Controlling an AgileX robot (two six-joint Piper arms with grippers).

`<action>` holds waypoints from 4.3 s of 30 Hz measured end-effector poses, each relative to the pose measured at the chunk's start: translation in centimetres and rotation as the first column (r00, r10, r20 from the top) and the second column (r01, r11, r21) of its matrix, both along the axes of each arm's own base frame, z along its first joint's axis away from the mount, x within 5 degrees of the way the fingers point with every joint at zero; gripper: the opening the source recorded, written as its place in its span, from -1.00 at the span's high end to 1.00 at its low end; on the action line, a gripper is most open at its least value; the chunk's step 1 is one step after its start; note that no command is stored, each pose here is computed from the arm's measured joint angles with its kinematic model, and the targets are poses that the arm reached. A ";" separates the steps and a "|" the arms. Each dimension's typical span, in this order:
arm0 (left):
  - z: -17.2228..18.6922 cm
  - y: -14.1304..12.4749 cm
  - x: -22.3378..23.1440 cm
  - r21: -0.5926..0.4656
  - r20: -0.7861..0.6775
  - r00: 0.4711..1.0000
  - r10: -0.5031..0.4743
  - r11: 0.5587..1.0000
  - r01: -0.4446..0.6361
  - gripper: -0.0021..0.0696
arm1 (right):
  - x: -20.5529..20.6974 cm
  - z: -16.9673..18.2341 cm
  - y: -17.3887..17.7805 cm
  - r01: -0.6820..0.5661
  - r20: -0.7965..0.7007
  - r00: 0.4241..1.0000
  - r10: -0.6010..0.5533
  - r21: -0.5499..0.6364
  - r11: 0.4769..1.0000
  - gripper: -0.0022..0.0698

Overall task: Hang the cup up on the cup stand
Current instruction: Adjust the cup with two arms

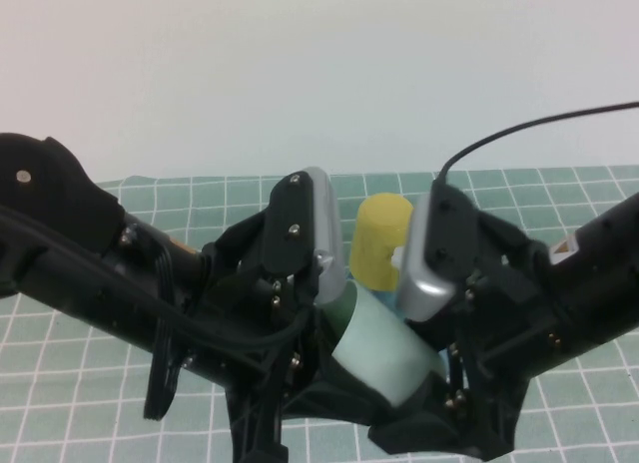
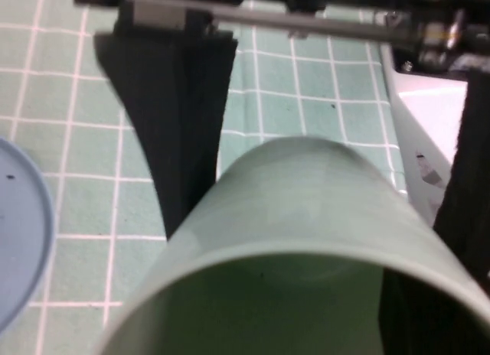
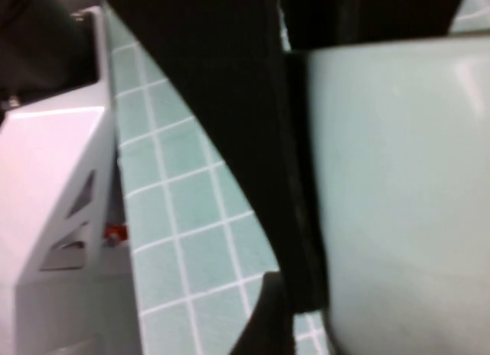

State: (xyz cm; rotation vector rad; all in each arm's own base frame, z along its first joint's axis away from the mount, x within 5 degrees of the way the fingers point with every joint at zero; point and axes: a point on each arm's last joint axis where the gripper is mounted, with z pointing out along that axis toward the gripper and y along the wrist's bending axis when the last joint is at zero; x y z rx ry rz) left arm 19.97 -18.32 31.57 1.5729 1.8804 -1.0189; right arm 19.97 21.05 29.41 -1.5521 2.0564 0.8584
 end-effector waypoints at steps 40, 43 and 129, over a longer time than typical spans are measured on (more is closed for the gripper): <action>3.9 1.1 -1.1 -0.228 0.178 0.960 0.218 0.958 -0.175 0.91 | -8.2 4.9 -10.6 0.843 -0.527 0.511 -0.679 0.461 0.277 -0.90; 3.1 1.4 -1.6 -0.259 0.186 0.944 0.273 0.940 -0.221 0.91 | -8.6 3.6 -12.2 0.897 -0.699 0.375 -0.609 0.439 0.049 -0.90; 1.1 -6.3 -2.2 -0.370 0.373 0.835 0.404 0.890 -0.265 0.91 | -2.0 2.5 -6.4 0.995 -0.935 -0.102 -0.341 -0.096 -0.037 -0.91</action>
